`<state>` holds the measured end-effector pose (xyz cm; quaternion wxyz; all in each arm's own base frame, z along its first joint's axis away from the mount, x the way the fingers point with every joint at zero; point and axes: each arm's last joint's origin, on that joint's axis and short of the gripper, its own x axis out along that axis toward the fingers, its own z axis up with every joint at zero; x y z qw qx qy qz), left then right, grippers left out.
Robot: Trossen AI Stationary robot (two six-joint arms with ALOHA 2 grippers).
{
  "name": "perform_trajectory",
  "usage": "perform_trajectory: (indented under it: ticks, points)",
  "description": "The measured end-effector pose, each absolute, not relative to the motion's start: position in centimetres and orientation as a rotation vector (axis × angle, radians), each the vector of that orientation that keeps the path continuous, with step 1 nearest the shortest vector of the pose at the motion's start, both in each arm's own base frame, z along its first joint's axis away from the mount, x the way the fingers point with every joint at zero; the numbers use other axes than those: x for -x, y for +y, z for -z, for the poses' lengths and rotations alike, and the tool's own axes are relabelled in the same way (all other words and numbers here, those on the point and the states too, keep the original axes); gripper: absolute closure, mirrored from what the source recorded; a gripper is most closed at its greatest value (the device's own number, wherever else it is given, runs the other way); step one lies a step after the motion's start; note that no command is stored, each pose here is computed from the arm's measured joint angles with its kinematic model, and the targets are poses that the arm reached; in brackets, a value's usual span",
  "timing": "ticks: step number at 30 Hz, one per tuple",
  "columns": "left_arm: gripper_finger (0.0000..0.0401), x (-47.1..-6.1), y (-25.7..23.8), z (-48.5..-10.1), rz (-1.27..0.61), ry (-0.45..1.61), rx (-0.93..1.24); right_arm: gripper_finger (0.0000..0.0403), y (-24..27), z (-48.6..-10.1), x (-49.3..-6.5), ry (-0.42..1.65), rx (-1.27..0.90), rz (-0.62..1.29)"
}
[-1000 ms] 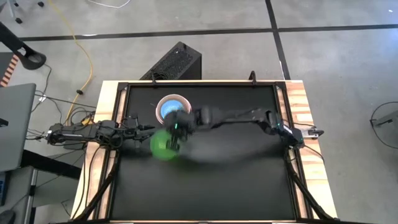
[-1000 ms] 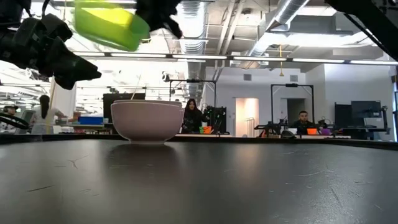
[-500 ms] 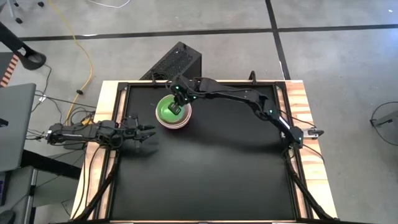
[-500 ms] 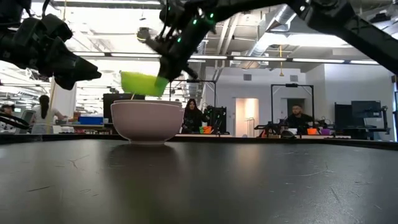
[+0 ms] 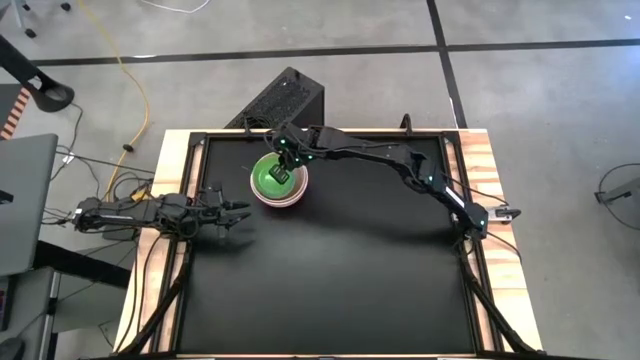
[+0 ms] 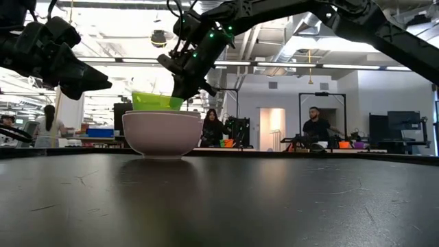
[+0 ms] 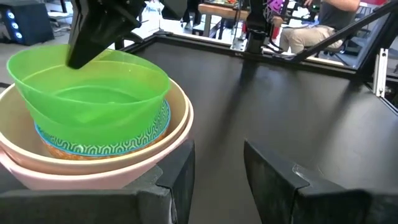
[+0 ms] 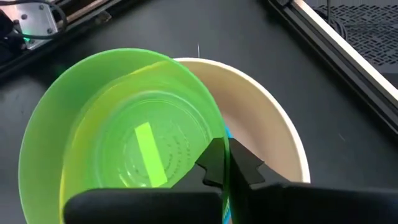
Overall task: Nest bowls inside each other
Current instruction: Stack the green bowl on the blue bowl
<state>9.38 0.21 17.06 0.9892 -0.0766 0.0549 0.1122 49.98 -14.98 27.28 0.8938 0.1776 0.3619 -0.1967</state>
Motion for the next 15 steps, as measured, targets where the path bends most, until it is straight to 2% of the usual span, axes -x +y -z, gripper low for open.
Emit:
perform_trajectory:
  ticks: [15]
  points:
    - [0.0273, -9.38, 0.21, -17.06, -0.225, 0.109, 0.155, 0.0296, -15.03, -27.15, -49.81, 0.772, -0.365, 0.410]
